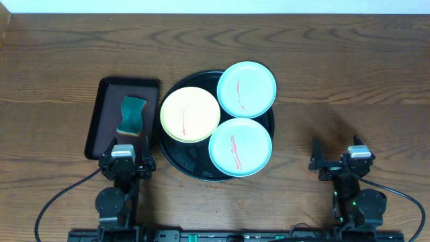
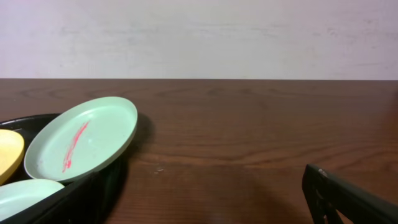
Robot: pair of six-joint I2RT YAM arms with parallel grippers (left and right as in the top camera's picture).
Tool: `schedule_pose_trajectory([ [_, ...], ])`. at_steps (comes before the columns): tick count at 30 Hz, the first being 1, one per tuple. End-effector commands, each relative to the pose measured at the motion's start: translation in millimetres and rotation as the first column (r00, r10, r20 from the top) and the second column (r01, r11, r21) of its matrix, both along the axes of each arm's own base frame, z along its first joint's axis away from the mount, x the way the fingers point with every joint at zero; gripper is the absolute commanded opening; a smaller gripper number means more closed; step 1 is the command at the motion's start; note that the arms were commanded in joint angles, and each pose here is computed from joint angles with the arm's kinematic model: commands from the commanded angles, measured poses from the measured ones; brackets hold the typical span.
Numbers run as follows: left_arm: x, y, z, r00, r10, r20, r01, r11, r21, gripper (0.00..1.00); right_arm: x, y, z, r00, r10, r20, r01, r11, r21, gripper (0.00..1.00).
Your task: Clean dirty plates on tray and stack at the side
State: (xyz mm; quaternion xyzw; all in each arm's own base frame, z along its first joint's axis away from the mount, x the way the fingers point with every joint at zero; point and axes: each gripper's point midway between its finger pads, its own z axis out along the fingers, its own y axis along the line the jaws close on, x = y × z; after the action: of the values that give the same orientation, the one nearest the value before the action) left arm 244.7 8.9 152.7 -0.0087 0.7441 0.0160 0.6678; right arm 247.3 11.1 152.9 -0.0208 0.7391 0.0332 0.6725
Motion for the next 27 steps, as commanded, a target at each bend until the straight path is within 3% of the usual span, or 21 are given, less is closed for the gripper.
schedule_pose_trajectory([
  [1, -1, -1, -17, 0.999, -0.008, -0.05, 0.008, 1.0, 0.011, 0.76, 0, 2, -1, 1.0, 0.008, -0.004, -0.008, 1.0, 0.003, 0.99],
  [12, 0, -3, -15, 0.999, -0.017, -0.043, 0.017, 1.0, 0.009, 0.77, 1, -3, 10, 0.999, -0.018, 0.043, 0.019, 1.0, -0.004, 0.99],
  [18, -1, -21, -12, 0.992, -0.122, -0.032, 0.121, 0.993, -0.009, 0.76, 0, 6, 14, 0.998, 0.035, 0.058, -0.035, 0.999, 0.007, 0.99],
  [27, 0, -21, 18, 0.993, -0.115, -0.011, 0.114, 0.992, -0.047, 0.77, -1, 7, 45, 0.992, 0.037, 0.117, -0.039, 0.999, 0.014, 0.99],
])
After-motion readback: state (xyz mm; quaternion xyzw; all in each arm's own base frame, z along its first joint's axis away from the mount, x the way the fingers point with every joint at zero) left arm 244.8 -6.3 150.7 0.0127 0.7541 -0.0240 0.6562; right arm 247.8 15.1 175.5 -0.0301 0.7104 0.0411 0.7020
